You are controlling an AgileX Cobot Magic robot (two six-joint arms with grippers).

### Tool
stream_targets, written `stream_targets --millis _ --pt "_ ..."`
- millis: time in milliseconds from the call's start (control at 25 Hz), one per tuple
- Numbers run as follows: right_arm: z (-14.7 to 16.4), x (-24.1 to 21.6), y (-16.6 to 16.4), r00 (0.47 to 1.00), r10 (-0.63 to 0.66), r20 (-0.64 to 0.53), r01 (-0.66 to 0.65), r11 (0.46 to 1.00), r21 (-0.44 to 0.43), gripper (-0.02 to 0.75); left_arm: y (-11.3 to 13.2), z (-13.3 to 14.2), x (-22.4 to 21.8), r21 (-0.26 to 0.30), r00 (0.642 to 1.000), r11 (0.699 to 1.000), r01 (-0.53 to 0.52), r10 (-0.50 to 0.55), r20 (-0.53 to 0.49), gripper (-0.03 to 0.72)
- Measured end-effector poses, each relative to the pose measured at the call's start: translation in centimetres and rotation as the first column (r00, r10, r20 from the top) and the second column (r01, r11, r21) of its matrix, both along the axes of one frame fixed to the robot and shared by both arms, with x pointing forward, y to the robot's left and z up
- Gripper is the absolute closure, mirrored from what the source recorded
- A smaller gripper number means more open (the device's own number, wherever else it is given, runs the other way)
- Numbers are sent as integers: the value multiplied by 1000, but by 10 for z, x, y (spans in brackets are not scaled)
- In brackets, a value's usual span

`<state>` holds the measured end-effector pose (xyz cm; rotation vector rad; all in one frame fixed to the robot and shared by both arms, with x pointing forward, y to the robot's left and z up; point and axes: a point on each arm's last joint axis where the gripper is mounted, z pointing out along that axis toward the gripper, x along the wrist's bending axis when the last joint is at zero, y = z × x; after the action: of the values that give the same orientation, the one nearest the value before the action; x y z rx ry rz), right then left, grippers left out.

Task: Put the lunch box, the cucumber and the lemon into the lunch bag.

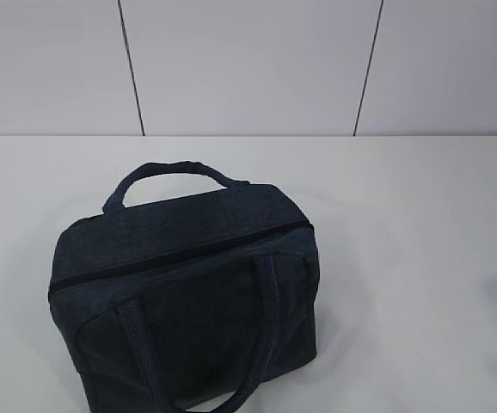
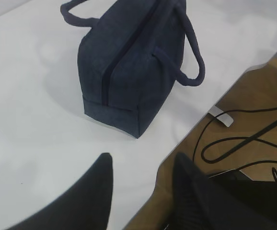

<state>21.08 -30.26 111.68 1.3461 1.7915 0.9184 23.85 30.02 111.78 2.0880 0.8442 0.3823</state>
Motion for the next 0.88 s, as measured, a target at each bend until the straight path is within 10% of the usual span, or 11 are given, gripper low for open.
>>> stream_targets --millis 480,880 --pt "-46 16 2 989 -2 -148 -2 1000 -22 328 24 -29 -24 -131 994 991 19 -5 108 423" --pt "-64 1 6 995 55 -87 -52 998 27 329 24 -32 -23 -125 993 992 10 5 118 430"
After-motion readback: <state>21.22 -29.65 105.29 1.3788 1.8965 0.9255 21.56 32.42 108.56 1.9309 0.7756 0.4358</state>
